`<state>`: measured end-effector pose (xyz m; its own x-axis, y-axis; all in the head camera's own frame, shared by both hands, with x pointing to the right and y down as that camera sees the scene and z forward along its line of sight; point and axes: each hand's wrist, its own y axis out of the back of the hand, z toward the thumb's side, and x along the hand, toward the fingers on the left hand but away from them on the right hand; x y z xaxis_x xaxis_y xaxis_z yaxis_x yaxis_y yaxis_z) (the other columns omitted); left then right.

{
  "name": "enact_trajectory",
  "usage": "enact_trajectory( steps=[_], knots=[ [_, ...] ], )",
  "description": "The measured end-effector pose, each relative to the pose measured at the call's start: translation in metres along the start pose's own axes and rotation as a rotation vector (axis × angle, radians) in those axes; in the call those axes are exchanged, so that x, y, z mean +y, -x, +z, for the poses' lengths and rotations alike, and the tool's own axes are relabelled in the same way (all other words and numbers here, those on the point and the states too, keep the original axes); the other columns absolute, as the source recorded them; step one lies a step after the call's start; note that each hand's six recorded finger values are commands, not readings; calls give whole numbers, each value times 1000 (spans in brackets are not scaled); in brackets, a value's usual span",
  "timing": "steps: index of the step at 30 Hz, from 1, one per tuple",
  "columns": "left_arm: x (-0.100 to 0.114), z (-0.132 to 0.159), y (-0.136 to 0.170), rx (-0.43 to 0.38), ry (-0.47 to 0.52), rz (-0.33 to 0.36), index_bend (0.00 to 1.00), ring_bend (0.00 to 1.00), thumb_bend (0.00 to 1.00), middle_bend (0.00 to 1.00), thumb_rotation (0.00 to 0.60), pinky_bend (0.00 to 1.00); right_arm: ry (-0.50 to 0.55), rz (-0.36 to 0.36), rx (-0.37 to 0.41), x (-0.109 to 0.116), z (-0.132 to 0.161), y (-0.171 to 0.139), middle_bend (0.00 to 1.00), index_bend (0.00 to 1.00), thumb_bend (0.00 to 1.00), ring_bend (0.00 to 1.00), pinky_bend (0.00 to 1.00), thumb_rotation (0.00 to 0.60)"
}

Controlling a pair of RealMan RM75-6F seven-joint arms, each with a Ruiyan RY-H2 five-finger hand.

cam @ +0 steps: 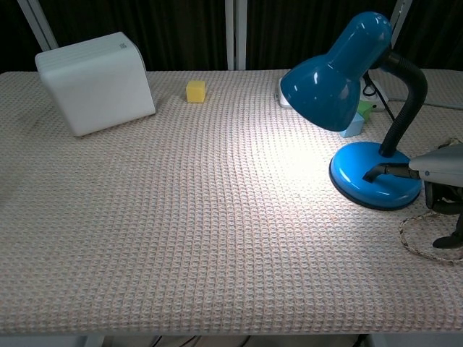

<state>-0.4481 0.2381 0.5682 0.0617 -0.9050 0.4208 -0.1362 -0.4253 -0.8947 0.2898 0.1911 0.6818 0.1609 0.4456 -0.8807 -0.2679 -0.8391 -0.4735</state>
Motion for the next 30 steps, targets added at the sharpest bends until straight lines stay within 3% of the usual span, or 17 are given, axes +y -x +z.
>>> enact_trajectory(
  steps=[18, 24, 30],
  knots=[
    [-1, -1, 1, 2, -1, -2, 47, 0, 146, 0, 600, 0, 17, 14, -1, -3, -2, 2, 906, 0, 144, 915, 896, 600],
    [0, 0, 1, 1, -2, -2, 47, 0, 146, 0, 600, 0, -4, -76, 23, 13, 1, -11, 906, 0, 144, 915, 896, 600],
    [1, 1, 1, -1, -4, 0, 47, 0, 147, 0, 600, 0, -3, -227, 41, 27, -7, -46, 906, 0, 131, 916, 896, 600]
  ],
)
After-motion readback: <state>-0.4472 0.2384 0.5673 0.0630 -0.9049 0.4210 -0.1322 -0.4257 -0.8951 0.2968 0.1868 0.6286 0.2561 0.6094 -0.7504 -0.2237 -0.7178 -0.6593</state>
